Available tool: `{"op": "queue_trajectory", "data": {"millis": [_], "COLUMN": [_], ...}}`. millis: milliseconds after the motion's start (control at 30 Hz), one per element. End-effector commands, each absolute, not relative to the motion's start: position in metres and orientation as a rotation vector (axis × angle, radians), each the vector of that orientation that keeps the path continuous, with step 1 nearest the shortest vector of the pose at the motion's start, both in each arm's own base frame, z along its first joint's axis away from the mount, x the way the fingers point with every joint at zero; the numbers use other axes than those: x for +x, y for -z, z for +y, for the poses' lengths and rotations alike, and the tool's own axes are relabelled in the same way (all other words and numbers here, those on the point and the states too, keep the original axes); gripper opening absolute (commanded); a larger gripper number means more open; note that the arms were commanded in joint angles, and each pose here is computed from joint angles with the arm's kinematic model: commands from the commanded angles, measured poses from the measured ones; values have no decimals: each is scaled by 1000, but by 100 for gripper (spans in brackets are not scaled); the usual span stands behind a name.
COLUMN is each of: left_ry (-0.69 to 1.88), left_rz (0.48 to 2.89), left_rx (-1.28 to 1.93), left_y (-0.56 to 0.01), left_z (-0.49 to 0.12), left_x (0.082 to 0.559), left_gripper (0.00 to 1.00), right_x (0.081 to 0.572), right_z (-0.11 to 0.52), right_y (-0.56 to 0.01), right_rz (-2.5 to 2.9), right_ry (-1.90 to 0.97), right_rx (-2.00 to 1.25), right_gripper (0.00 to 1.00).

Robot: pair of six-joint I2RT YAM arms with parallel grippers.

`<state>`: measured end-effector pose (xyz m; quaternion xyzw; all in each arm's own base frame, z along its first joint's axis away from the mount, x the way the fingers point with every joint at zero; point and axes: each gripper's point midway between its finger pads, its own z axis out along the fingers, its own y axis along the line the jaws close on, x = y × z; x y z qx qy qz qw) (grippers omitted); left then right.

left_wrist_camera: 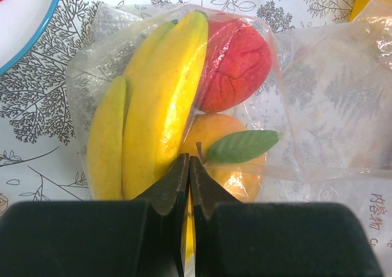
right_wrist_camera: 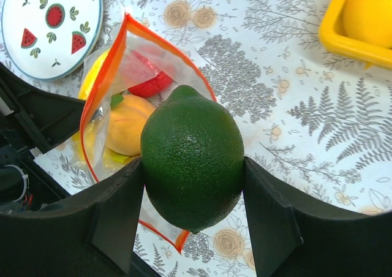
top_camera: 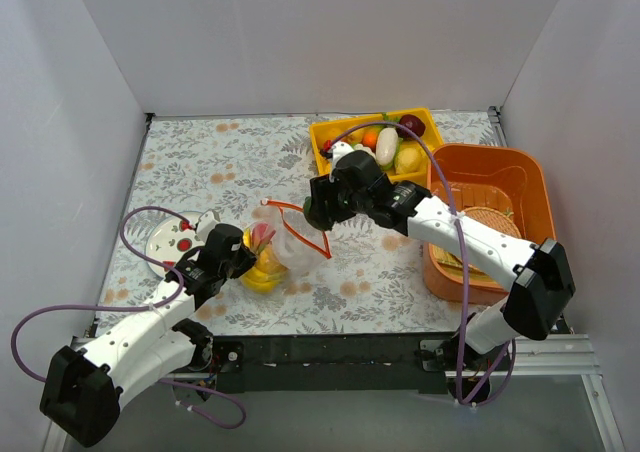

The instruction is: Open the zip-top bag and remove the fake food

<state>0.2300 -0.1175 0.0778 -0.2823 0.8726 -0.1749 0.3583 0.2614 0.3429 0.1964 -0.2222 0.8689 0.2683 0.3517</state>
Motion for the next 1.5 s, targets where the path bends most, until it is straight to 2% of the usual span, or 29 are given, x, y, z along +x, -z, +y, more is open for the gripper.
{"op": "queue_trajectory", "data": {"millis": [0, 233, 500, 533, 600, 667, 733, 767, 800, 867, 967, 1200, 1333, 1367, 1467], "left_ry": [445, 467, 525, 531, 547, 563, 568, 571, 574, 579, 591, 588, 591, 592, 593], "left_rz": [2243, 2241, 2229, 2226, 2228, 2226, 2227, 2226, 2225, 2220, 2219, 2205, 2200, 2202, 2201], "left_rx": [-712, -694, -648, -643, -624, -607, -591, -586, -577, -568, -552, -529, -529, -530, -530], "left_y": [-84, -90, -105, -108, -111, -114, -116, -117, -118, -120, -124, -131, -132, -132, -133], "left_z": [-115, -118, -126, -126, -129, -131, -133, -133, -133, -134, -136, -136, -137, -138, -138], "left_x": [231, 232, 233, 233, 233, 233, 233, 233, 233, 234, 233, 238, 239, 239, 239], "left_gripper": [0, 0, 0, 0, 0, 0, 0, 0, 0, 0, 0, 0, 0, 0, 0], "right_x": [273, 315, 424, 438, 470, 496, 521, 533, 546, 562, 577, 575, 567, 565, 562], "right_z": [321, 281, 197, 191, 167, 150, 144, 137, 133, 121, 106, 107, 108, 107, 107], "right_y": [-224, -247, -247, -262, -248, -265, -241, -259, -236, -242, -220, -170, -155, -155, -159], "right_rz": [2203, 2171, 2177, 2146, 2164, 2124, 2165, 2131, 2164, 2141, 2162, 2257, 2283, 2284, 2281], "right_ry": [-645, -580, -259, -237, -119, -63, -6, 6, 58, 85, 102, 59, 55, 58, 51], "right_rx": [-522, -379, -61, -28, 55, 115, 139, 162, 174, 208, 250, 242, 242, 240, 237], "right_gripper": [34, 34, 34, 33, 33, 33, 33, 33, 33, 33, 34, 38, 56, 63, 75]}}
